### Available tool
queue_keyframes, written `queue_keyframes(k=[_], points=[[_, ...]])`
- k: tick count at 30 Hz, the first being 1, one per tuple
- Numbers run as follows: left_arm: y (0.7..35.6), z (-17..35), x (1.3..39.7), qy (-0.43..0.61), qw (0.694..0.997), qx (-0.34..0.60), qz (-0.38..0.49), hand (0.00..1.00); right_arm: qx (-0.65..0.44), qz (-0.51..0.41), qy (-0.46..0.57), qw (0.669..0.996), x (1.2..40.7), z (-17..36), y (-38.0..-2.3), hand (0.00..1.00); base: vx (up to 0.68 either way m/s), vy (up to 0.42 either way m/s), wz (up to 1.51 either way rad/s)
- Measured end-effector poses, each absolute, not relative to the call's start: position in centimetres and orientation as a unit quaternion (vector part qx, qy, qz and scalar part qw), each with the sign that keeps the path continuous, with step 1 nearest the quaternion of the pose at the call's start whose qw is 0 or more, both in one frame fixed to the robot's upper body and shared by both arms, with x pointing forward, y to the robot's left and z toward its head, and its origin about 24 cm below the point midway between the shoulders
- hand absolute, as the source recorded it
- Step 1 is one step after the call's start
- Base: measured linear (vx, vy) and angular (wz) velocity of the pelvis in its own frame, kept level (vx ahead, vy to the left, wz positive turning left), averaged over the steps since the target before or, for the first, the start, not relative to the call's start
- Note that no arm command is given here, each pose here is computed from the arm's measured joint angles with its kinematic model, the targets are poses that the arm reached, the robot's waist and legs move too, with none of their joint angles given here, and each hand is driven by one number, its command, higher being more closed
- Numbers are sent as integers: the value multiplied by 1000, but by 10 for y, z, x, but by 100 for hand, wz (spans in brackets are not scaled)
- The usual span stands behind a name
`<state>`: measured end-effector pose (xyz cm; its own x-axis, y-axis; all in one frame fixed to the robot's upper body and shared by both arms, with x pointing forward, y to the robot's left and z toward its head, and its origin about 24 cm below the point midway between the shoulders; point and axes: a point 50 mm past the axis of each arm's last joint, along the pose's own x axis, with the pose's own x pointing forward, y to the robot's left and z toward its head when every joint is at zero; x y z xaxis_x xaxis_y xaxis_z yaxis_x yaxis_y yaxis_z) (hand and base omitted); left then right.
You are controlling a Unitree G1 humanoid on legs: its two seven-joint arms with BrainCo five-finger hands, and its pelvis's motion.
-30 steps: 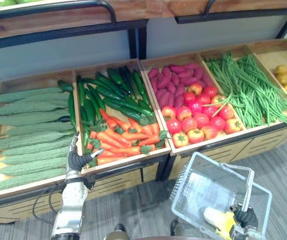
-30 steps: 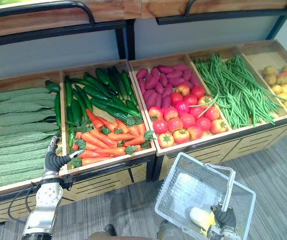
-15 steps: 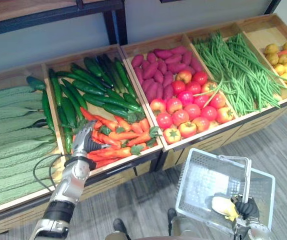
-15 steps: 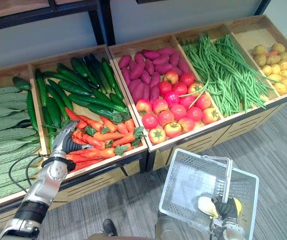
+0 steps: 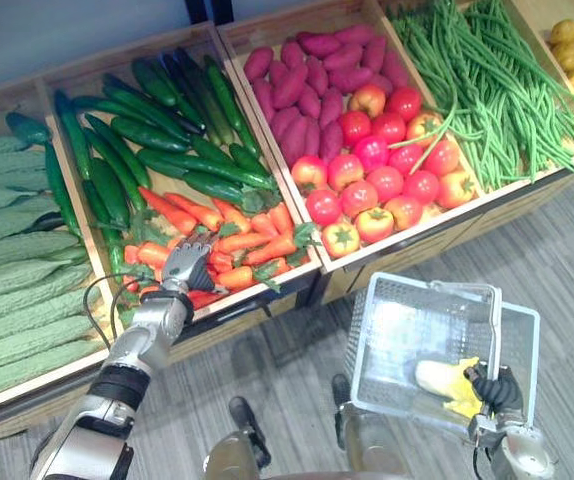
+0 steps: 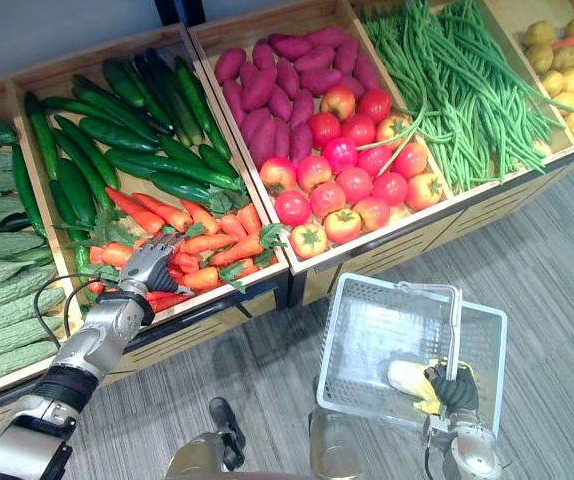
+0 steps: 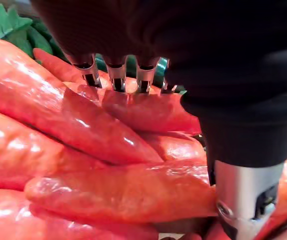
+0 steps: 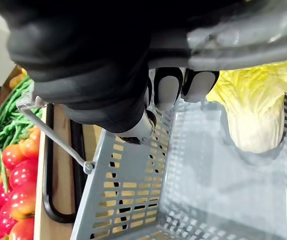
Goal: Pick vegetable in the basket
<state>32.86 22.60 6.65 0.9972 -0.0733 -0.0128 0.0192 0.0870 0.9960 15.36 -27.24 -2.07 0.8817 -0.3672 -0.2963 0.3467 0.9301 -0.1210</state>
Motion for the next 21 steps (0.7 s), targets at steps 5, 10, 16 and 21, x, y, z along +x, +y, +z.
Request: queue_keyframes(k=[5,10,16,21], points=[[229,64,328,-7,735,677,-36,100,-29,-185,154,970,155,-20,-272,100,0,0,0],[234,69,328,-5,744,667,-18,100,-32,-182,137,973,157,-12,-271,100,3,-2,-1],[237,77,320,-22,753,658,17,100,-33,-179,117,976,160,-5,-270,100,0,0,0],[247,104,312,-63,761,639,94,100,-19,-184,120,975,158,-9,-265,100,8,-7,2]])
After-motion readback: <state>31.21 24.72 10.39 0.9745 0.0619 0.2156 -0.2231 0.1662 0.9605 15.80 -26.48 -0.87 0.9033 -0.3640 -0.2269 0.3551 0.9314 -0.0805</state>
